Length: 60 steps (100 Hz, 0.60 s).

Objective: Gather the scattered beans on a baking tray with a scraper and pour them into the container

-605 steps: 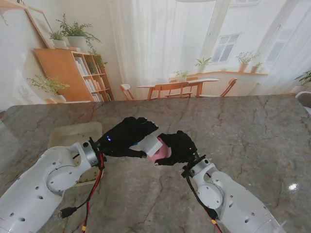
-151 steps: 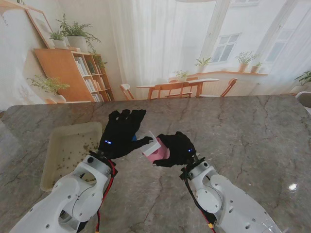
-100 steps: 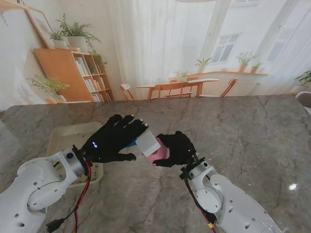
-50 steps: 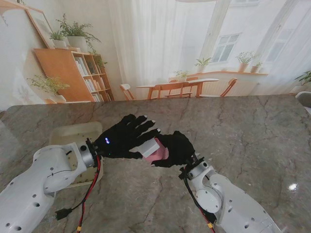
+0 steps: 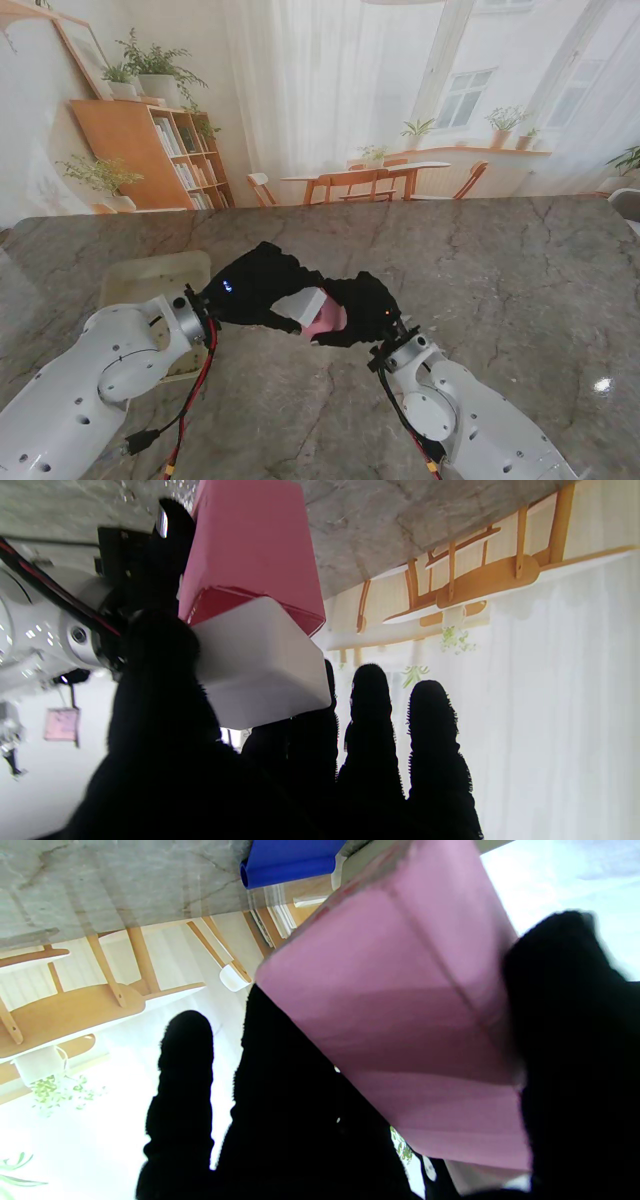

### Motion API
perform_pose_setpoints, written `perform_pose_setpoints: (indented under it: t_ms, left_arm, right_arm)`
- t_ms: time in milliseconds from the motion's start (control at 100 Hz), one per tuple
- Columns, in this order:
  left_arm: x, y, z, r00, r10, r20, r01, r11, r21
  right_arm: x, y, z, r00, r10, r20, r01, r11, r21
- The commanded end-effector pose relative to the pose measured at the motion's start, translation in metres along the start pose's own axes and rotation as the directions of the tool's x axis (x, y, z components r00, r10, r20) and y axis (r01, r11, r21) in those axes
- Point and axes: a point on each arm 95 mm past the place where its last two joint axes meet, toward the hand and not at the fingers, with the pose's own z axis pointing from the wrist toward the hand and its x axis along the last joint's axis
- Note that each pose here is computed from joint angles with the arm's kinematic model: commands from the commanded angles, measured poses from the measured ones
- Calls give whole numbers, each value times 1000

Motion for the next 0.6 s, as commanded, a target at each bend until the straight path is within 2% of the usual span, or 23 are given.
perform_pose_setpoints:
  t_ms: [0, 240, 590]
  left_arm:
    - [11, 5, 5, 999, -42, 5, 42, 999, -3]
    - [26, 7, 14, 991, -94, 98, 93, 996, 10]
    - [35, 1, 18, 974, -146, 171, 143, 989, 29]
  right_arm:
    - [2, -1, 1, 1000, 3, 2, -3, 1000, 6]
    - [3, -1, 1, 1000, 3, 9, -3, 1000, 7]
    - [2, -2, 1, 1000, 4, 12, -4, 1000, 10]
